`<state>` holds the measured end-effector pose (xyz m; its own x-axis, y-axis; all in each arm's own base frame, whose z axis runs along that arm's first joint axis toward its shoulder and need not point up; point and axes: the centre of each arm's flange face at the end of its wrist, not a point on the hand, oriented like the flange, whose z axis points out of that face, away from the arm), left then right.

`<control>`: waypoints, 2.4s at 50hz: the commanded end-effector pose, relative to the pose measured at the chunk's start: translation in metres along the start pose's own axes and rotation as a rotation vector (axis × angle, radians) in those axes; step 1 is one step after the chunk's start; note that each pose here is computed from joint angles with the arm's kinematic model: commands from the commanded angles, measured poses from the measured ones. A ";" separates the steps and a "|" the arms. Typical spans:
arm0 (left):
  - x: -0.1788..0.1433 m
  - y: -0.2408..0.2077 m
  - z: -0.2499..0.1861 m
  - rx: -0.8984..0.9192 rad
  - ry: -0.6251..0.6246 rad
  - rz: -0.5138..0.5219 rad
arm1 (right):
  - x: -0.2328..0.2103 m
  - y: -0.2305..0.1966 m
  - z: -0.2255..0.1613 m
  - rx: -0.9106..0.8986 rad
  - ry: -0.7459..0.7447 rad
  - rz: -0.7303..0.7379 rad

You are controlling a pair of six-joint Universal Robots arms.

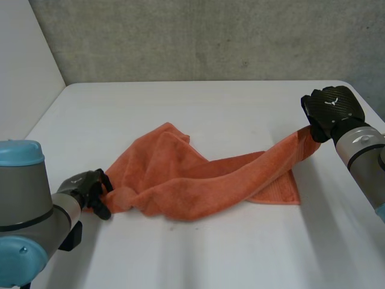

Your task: Fold the laundry

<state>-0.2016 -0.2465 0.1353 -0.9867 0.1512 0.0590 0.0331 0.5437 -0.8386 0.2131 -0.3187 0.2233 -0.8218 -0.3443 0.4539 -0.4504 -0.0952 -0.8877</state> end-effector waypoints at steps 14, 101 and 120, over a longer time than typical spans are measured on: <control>0.000 0.003 0.016 0.026 -0.003 0.007 | -0.002 0.001 -0.001 -0.004 -0.006 0.002; -0.012 -0.141 0.058 0.789 -0.180 0.294 | 0.002 -0.026 0.049 0.223 0.092 -0.160; -0.010 -0.038 0.025 0.329 -0.108 0.368 | 0.005 0.031 -0.003 -0.206 -0.079 -0.258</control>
<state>-0.2022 -0.3215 0.1407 -0.9413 0.1439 -0.3054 0.3178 0.0720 -0.9454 0.2068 -0.3442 0.1697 -0.6795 -0.3824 0.6261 -0.6662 -0.0359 -0.7449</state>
